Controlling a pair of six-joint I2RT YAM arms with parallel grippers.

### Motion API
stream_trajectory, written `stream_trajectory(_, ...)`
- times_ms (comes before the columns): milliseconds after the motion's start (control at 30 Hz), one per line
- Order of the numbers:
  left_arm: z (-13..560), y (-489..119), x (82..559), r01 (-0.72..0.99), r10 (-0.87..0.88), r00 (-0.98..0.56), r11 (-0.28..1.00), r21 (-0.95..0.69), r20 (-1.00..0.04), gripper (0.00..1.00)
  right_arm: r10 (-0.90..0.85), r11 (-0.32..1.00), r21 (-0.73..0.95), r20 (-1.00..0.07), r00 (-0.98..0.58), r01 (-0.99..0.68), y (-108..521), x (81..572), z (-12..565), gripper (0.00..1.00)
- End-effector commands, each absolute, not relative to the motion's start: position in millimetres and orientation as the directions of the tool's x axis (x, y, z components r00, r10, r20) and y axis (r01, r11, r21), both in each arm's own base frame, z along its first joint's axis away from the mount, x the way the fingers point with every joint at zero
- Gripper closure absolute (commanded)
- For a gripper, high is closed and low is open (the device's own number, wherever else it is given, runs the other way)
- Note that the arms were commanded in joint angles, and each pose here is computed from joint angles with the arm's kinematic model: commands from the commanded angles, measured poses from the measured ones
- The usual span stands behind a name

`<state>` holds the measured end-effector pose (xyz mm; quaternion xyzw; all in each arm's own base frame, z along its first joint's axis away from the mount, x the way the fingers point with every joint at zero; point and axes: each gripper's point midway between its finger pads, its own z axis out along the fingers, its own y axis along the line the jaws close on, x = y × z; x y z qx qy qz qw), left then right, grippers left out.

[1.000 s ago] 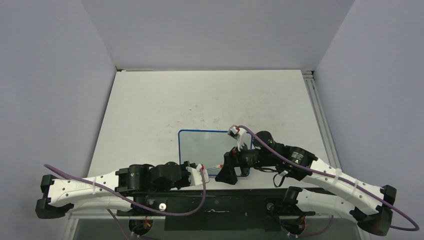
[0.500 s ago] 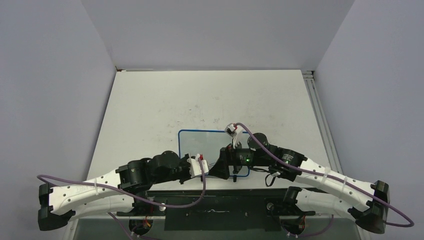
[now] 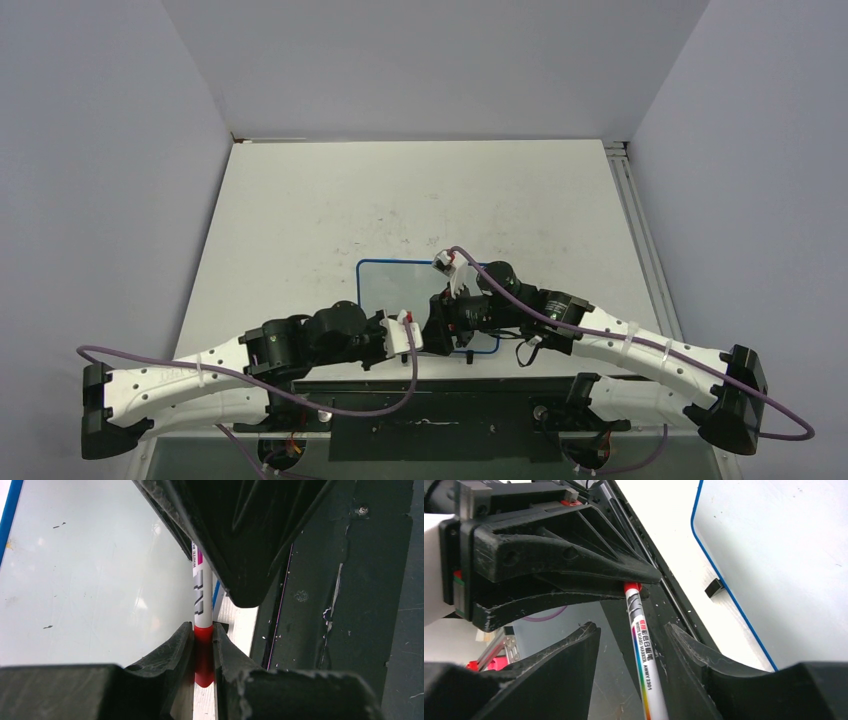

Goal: Write a sentence on the whiteboard
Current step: Open the whiteboard marker at the center of the board.

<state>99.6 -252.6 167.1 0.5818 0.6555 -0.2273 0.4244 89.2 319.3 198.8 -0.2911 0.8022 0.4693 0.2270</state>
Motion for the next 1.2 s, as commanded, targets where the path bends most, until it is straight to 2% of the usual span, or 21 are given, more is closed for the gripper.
stream_trajectory(0, 180, -263, 100, 0.958, 0.525, 0.049, 0.216, 0.189, -0.849, 1.0, -0.209, 0.304, 0.629, -0.689, -0.694, -0.716, 332, 90, 227, 0.53)
stream_trajectory(267, 179, -263, 100, 0.958, 0.527, 0.049, 0.216, 0.189, -0.848, 1.0, -0.203, 0.296, 0.633, -0.69, -0.695, -0.715, 332, 89, 228, 0.59)
stream_trajectory(367, 179, -263, 100, 0.958, 0.526, 0.049, 0.216, 0.189, -0.849, 1.0, -0.209, 0.299, 0.635, -0.685, -0.698, -0.712, 332, 89, 225, 0.64)
stream_trajectory(667, 181, -263, 100, 0.958, 0.521, 0.051, 0.217, 0.19, -0.852, 1.0, -0.201, 0.316, 0.625, -0.692, -0.694, -0.714, 331, 92, 223, 0.94)
stream_trajectory(1167, 180, -256, 106, 0.949, 0.519, 0.045, 0.244, 0.199, -0.854, 1.0, -0.167, 0.338, 0.577, -0.741, -0.651, -0.743, 297, 115, 250, 0.95)
